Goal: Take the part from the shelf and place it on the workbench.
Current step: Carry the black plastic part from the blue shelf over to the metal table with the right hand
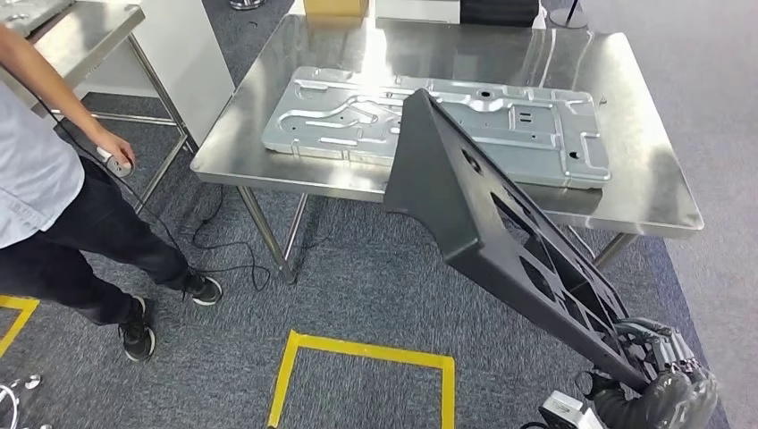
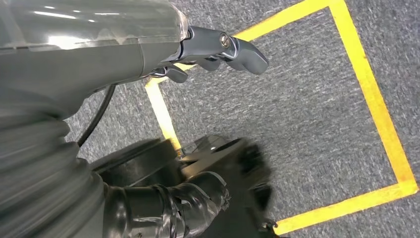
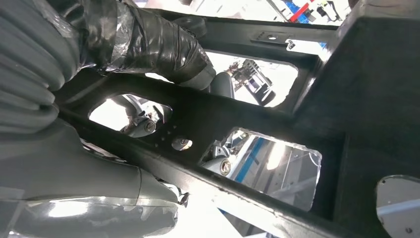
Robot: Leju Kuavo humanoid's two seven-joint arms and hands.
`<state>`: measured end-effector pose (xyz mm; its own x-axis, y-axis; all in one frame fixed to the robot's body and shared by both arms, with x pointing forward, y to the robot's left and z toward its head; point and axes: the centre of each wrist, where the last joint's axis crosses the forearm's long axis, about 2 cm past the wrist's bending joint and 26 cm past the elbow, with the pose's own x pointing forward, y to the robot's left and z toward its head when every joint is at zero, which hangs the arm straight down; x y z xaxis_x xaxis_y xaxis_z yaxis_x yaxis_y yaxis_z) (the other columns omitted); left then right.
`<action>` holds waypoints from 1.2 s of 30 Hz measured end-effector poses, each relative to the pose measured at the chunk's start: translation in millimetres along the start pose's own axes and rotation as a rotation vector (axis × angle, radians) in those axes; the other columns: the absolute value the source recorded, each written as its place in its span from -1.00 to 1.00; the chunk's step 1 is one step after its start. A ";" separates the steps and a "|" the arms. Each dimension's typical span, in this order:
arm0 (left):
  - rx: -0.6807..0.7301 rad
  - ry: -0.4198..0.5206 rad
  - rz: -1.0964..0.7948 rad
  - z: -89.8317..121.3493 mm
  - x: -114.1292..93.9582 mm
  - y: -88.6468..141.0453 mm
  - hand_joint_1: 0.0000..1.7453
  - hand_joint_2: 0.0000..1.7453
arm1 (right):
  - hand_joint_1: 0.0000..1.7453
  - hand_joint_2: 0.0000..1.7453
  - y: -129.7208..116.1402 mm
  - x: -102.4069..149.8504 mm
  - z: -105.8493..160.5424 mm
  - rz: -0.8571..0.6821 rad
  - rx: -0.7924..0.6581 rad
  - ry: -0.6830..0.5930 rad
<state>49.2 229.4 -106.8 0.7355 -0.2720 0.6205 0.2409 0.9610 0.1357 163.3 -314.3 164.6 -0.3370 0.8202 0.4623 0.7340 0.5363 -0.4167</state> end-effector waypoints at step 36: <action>-0.018 -0.001 -0.030 0.3 -0.5 -0.1 -1.00 1.00 | 1.00 1.00 -6.8 -18.4 -22.3 0.030 -0.021 -0.030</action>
<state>48.5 229.5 -106.9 0.7271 -0.3004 0.6174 0.2739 0.9515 0.1404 177.6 -337.5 176.4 -0.3324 0.8416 0.4258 0.7563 0.5076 -0.4129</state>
